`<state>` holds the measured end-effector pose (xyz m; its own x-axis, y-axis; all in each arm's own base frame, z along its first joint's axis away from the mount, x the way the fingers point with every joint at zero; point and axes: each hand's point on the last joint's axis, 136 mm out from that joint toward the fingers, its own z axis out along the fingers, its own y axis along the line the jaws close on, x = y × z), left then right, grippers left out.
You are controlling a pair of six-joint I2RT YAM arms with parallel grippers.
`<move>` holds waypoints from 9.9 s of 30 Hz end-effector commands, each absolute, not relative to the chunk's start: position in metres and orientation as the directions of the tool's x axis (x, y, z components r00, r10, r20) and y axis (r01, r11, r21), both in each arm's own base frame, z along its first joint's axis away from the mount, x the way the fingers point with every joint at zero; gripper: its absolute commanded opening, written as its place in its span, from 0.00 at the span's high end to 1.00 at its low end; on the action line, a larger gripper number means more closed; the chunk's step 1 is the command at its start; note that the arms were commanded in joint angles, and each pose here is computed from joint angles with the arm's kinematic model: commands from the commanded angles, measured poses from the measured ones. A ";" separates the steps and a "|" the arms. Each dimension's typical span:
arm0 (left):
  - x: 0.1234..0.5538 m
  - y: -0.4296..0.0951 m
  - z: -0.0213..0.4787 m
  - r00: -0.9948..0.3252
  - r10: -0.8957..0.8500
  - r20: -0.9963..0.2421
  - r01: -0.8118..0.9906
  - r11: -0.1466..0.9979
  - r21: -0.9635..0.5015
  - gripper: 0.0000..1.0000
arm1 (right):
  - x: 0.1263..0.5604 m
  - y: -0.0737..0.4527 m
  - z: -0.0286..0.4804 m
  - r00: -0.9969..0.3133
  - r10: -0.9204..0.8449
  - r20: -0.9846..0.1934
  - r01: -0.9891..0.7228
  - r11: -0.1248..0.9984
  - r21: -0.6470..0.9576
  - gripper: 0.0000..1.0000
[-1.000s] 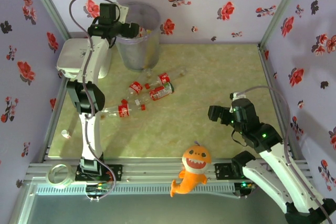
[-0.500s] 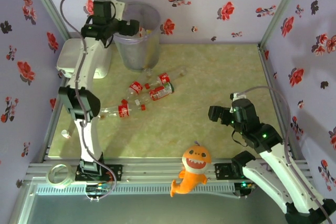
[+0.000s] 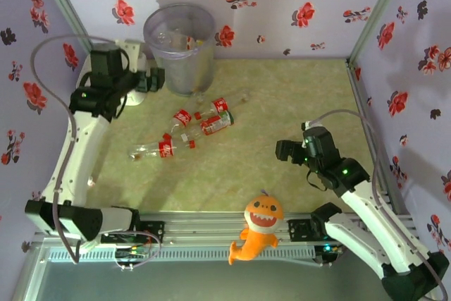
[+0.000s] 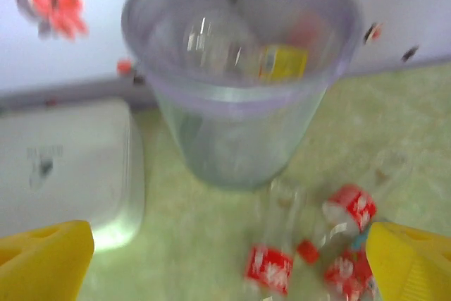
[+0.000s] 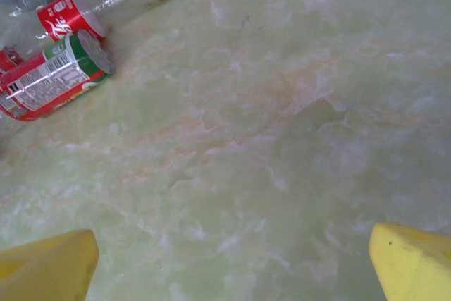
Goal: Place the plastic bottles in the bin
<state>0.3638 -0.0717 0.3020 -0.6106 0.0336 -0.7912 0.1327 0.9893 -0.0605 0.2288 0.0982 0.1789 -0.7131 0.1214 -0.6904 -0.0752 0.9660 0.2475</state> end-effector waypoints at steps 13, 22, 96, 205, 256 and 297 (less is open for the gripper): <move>0.275 -0.018 0.141 -0.453 -0.770 -0.449 -0.617 0.635 -0.465 0.00 | 0.256 0.113 0.179 -0.707 0.073 -0.703 -0.120 0.968 0.221 0.01; 0.271 -0.004 0.091 -0.218 -0.943 -0.253 -0.812 0.319 -0.488 0.01 | 0.242 0.099 0.175 -0.716 0.054 -0.696 -0.099 0.979 0.178 0.01; 0.350 0.030 0.308 0.004 -0.917 -0.399 -0.438 0.357 -0.825 0.73 | 0.229 0.090 0.186 -0.701 0.128 -0.701 -0.049 0.973 0.226 0.01; 0.374 -0.061 0.308 -0.451 -0.065 -0.890 0.042 0.995 -0.093 0.05 | 0.227 0.091 0.168 -0.725 0.152 -0.671 -0.026 0.968 0.248 0.01; 0.407 -0.137 0.054 -0.866 0.055 -0.497 0.193 0.954 -0.231 0.41 | 0.221 0.088 0.168 -0.731 0.188 -0.656 0.007 0.963 0.269 0.01; 0.410 -0.115 0.359 -0.504 0.166 -0.847 0.319 0.948 -0.005 1.00 | 0.218 0.088 0.173 -0.712 0.209 -0.671 0.001 0.955 0.297 0.01</move>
<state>0.3942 -0.1269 0.3672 -0.4721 0.0930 -0.8766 0.3445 0.9348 -0.0863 0.2225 0.0928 0.1755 -0.7088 0.1921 -0.6787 -0.0236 0.9552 0.2950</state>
